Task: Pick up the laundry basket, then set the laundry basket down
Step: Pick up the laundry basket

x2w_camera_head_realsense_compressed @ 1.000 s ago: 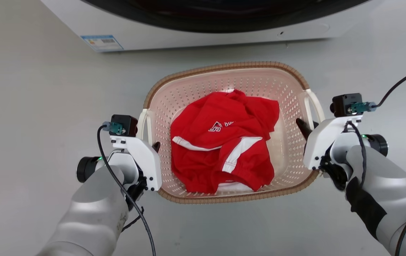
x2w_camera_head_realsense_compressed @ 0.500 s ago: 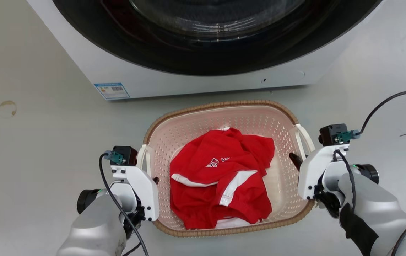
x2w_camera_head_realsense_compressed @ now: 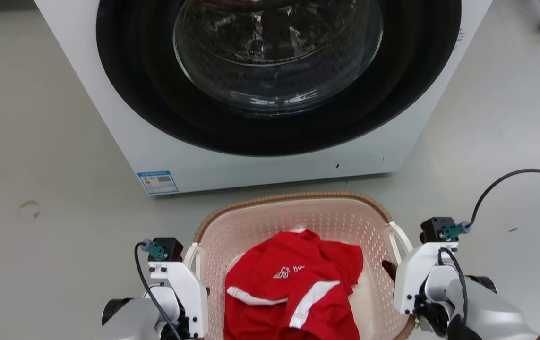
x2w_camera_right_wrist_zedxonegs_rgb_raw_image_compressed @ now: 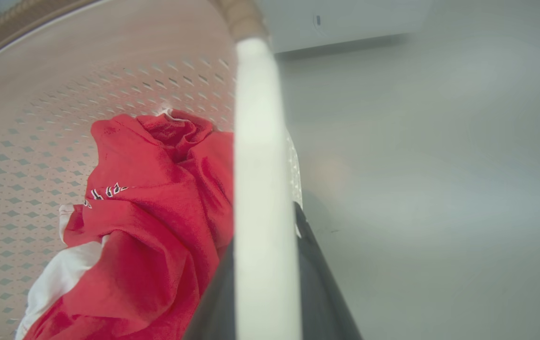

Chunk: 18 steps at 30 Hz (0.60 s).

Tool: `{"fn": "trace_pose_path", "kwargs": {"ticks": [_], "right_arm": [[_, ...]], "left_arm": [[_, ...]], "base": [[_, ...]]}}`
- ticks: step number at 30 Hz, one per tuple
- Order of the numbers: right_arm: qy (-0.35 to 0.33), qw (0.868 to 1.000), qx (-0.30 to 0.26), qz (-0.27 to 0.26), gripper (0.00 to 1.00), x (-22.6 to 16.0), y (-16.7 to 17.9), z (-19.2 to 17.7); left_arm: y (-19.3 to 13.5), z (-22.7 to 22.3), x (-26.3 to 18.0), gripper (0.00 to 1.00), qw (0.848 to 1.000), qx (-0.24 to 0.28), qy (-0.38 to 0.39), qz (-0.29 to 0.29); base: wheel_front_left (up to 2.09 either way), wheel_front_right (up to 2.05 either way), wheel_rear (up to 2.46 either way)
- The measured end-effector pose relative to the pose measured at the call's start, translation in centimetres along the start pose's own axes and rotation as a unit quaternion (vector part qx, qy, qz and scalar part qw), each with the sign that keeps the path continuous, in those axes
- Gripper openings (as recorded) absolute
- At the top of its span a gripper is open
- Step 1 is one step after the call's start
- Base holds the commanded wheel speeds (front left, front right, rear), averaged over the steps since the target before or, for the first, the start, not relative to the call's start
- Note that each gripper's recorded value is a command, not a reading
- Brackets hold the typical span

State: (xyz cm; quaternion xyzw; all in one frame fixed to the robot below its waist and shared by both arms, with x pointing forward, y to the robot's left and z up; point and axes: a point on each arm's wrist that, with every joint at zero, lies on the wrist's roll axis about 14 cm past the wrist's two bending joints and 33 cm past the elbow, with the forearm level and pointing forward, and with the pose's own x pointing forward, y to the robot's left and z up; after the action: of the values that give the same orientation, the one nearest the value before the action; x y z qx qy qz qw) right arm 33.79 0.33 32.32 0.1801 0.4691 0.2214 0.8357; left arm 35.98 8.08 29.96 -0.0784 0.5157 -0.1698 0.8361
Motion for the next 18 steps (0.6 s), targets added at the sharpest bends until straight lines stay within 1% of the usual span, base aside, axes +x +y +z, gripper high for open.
{"fn": "trace_pose_path", "kwargs": {"ticks": [10,18], "right_arm": [[0.023,1.000,0.003,0.006,0.00,-2.8,1.9,-4.3],[0.011,1.000,-0.025,0.014,0.00,-3.8,3.3,-4.3]], "left_arm": [[-1.0,-4.3,-3.2,0.00,1.000,-0.003,0.020,-0.003],[-1.0,-4.6,-4.9,0.00,1.000,0.006,-0.002,0.000]], "base": [[0.00,0.00,0.00],[0.00,0.00,0.00]]}}
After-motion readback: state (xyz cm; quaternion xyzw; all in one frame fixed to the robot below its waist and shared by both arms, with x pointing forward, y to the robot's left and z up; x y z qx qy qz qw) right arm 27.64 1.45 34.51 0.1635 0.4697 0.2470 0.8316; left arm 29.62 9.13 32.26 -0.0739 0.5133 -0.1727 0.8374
